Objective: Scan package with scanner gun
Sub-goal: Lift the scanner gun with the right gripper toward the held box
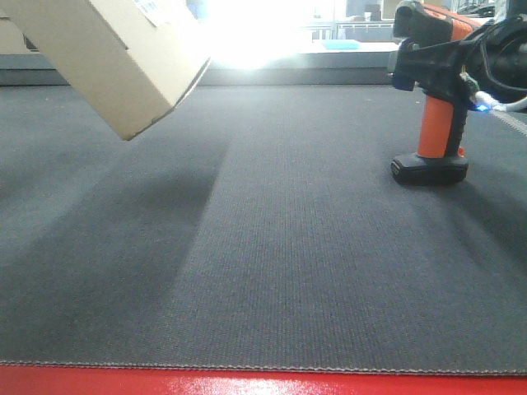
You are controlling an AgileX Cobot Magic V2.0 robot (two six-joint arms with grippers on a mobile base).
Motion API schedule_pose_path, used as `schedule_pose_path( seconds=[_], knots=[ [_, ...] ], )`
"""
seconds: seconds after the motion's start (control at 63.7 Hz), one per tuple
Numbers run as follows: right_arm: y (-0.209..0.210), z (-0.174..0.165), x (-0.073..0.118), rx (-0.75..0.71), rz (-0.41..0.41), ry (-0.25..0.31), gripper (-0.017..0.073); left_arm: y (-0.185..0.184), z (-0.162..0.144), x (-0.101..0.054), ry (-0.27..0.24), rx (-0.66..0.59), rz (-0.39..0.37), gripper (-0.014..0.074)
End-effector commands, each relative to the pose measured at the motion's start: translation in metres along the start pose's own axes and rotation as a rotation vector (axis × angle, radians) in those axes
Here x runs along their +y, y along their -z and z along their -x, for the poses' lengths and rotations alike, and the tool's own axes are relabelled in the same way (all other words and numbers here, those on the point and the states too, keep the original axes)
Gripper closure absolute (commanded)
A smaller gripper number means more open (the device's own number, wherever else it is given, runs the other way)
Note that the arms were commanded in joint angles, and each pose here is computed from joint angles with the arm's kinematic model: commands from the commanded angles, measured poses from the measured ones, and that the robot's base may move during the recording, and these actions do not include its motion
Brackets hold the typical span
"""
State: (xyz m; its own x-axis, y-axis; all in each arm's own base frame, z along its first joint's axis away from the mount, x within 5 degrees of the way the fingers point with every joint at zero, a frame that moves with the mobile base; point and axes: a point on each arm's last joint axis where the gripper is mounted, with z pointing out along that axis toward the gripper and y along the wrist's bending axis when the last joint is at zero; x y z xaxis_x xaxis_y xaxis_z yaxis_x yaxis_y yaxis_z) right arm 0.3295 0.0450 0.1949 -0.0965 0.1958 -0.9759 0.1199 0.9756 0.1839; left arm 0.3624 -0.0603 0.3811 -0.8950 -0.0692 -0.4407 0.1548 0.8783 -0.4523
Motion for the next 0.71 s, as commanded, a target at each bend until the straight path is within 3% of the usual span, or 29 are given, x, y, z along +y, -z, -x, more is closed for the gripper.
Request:
schedule_pose_path(
  seconds=[0.0, 0.094, 0.314, 0.486, 0.69],
  knots=[
    [-0.002, 0.002, -0.002, -0.018, -0.032, -0.026, 0.0021, 0.005, 0.001, -0.004, -0.004, -0.022, -0.013, 0.0704],
    [-0.001, 0.002, -0.005, -0.016, -0.057, -0.047, 0.0154, 0.005, 0.001, -0.004, -0.004, -0.022, -0.013, 0.0704],
    [-0.001, 0.002, -0.005, -0.014, -0.061, -0.05, 0.0727, 0.005, 0.001, -0.004, -0.004, -0.022, -0.013, 0.0704],
    [0.002, 0.01, -0.004, -0.039, -0.056, -0.05, 0.0713, 0.005, 0.001, -0.004, -0.004, -0.022, -0.013, 0.0704],
    [0.015, 0.041, -0.001, -0.118, -0.041, 0.097, 0.0713, 0.005, 0.001, -0.004, -0.004, -0.022, -0.013, 0.0704]
  ],
)
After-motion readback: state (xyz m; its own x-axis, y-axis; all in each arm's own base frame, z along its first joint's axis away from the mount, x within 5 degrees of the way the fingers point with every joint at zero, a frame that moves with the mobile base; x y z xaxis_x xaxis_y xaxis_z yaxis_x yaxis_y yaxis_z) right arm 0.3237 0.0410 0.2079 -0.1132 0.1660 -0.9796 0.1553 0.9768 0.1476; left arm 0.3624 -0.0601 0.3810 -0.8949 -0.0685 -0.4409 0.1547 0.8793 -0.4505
